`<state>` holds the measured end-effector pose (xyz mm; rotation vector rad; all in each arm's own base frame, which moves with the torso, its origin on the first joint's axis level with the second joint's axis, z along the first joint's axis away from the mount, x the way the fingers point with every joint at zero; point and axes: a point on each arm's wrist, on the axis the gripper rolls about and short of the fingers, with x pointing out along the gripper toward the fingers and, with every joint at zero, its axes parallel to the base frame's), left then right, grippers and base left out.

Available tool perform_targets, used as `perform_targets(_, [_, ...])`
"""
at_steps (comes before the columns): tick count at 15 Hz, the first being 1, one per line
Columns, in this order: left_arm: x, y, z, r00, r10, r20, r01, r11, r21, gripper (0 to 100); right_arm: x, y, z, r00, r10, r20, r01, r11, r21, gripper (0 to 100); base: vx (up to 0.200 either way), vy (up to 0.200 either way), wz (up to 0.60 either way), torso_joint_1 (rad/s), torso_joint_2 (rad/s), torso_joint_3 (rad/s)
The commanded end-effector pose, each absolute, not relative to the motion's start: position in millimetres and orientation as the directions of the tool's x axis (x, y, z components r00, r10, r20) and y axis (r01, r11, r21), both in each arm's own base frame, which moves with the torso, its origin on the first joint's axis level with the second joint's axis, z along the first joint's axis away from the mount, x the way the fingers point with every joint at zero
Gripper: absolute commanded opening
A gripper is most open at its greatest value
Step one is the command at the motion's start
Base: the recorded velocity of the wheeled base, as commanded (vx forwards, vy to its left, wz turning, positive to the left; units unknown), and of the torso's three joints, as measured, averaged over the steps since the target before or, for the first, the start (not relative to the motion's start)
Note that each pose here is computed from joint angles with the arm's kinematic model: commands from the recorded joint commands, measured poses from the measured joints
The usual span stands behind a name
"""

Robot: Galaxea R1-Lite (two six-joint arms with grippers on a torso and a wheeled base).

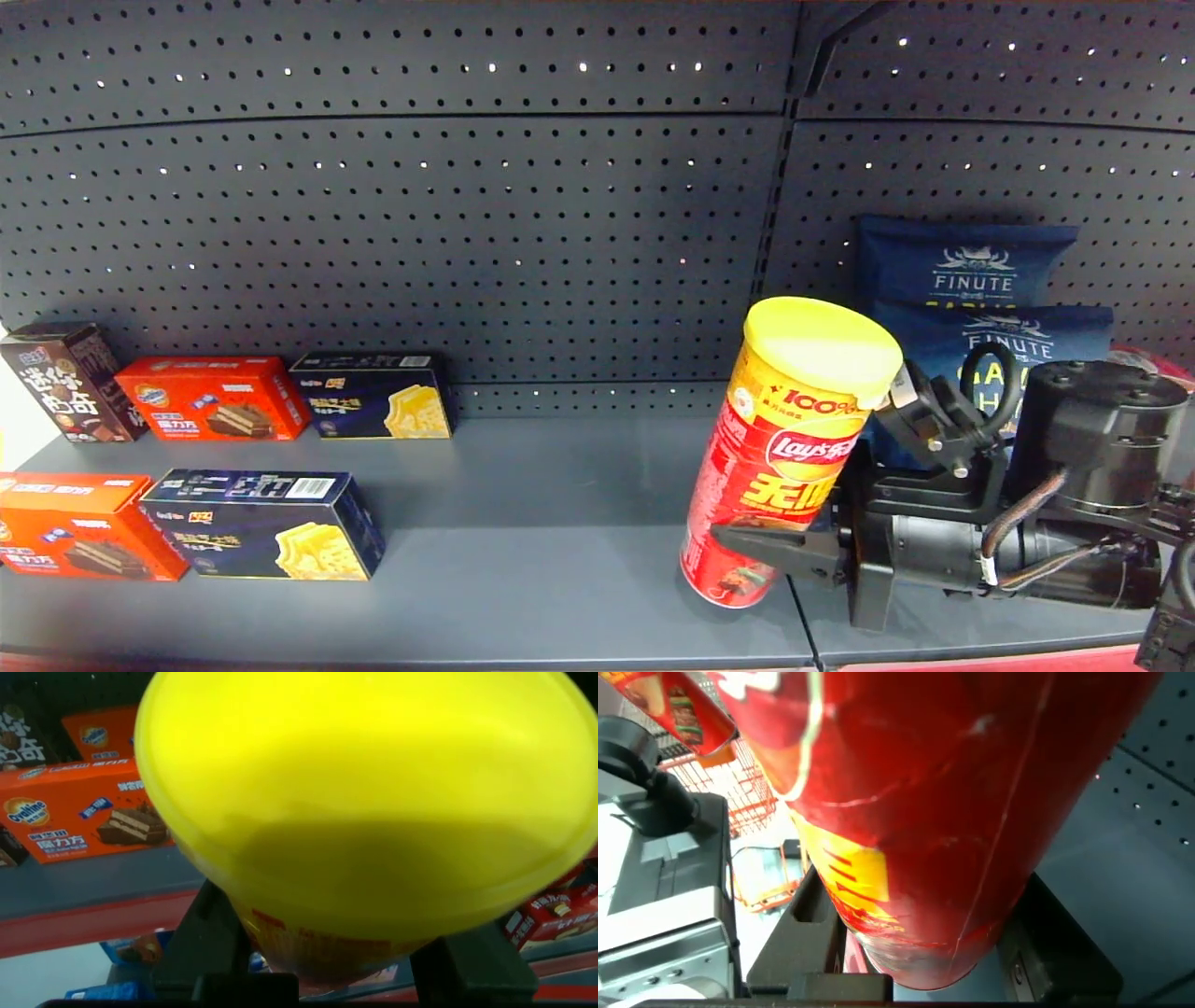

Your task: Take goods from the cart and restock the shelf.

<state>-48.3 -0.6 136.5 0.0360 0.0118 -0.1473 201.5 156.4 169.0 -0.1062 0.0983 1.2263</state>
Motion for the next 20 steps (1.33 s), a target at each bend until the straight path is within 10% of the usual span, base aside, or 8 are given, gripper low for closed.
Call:
perform_targets(1, [-47.9, -0.6, 135.6, 0.989, -0.147, -0.018, 0.147, 0.989, 0.033, 0, 208.5, 166.6, 153.2, 0.314, 0.935, -0.167, -0.948, 0.318, -0.004, 0, 0.0, 0.0, 0.0, 0.0, 0.0, 0.0])
perform_targets(20, [-42.0, -0.8, 122.7, 0.987, -0.144, -0.069, 0.146, 0.989, 0.028, 0, 237.8, 202.4, 117.8, 0.28, 0.941, -0.189, -0.956, 0.292, 0.037, 0, 0.0, 0.0, 0.0, 0.0, 0.0, 0.0])
